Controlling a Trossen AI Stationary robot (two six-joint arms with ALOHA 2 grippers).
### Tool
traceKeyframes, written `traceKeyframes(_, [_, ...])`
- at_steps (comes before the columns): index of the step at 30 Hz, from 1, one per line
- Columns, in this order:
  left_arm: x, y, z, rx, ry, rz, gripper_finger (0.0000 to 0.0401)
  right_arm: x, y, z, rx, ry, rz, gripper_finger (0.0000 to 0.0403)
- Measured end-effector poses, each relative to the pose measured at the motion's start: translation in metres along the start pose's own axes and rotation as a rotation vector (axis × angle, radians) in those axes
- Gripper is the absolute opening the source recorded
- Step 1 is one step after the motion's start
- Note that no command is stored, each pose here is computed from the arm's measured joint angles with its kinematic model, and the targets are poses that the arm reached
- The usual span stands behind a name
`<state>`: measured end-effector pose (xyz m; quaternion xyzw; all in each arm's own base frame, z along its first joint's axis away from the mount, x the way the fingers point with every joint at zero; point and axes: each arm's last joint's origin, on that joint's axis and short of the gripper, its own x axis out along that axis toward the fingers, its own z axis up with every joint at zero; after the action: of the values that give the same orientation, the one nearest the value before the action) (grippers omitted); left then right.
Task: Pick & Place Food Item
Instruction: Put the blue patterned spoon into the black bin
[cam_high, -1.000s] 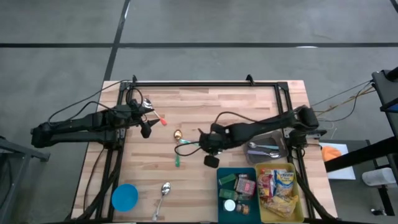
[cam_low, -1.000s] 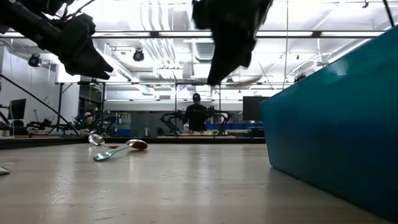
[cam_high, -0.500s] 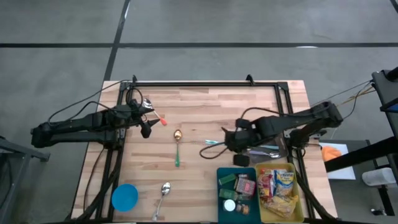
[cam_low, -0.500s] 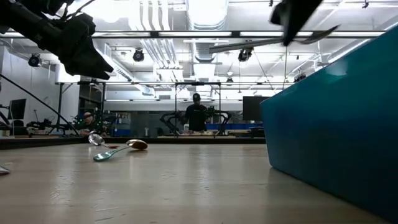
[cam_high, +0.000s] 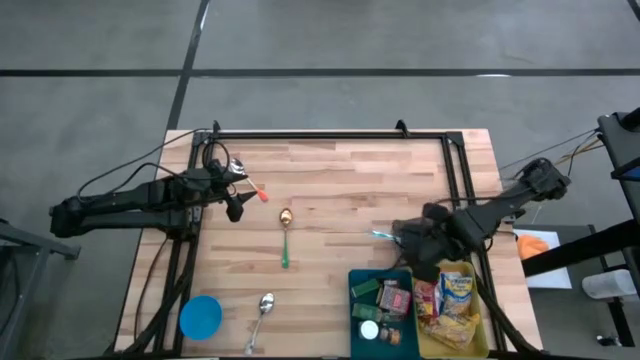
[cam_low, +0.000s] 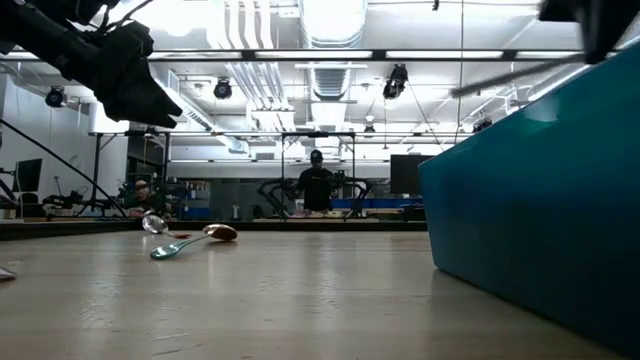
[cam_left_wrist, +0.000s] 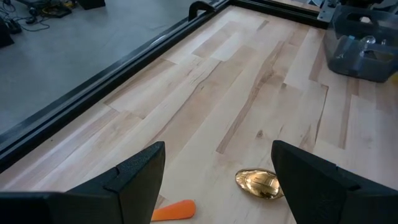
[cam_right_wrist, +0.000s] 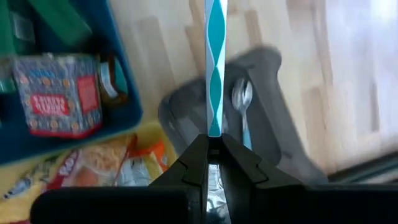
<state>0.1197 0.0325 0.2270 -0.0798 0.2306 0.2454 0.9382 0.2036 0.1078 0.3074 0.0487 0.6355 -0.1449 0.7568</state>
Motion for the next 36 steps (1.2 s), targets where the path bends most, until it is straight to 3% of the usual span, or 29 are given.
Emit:
traceKeyframes(14, [0.000,0.000,0.000,0.000,0.000,0.000,0.0298,0.043,-0.038,-0.072,0.208,0.074,-0.051,0.0027])
traceKeyframes(23, [0.000,0.000,0.000,0.000,0.000,0.000,0.0298,0.075,-0.044,-0.087,0.049,0.071,-0.009,0.0027])
traceKeyframes(36, [0.000,0.000,0.000,0.000,0.000,0.000,0.0298,0.109,-0.045,-0.095,-0.032,0.047,-0.046,0.0027])
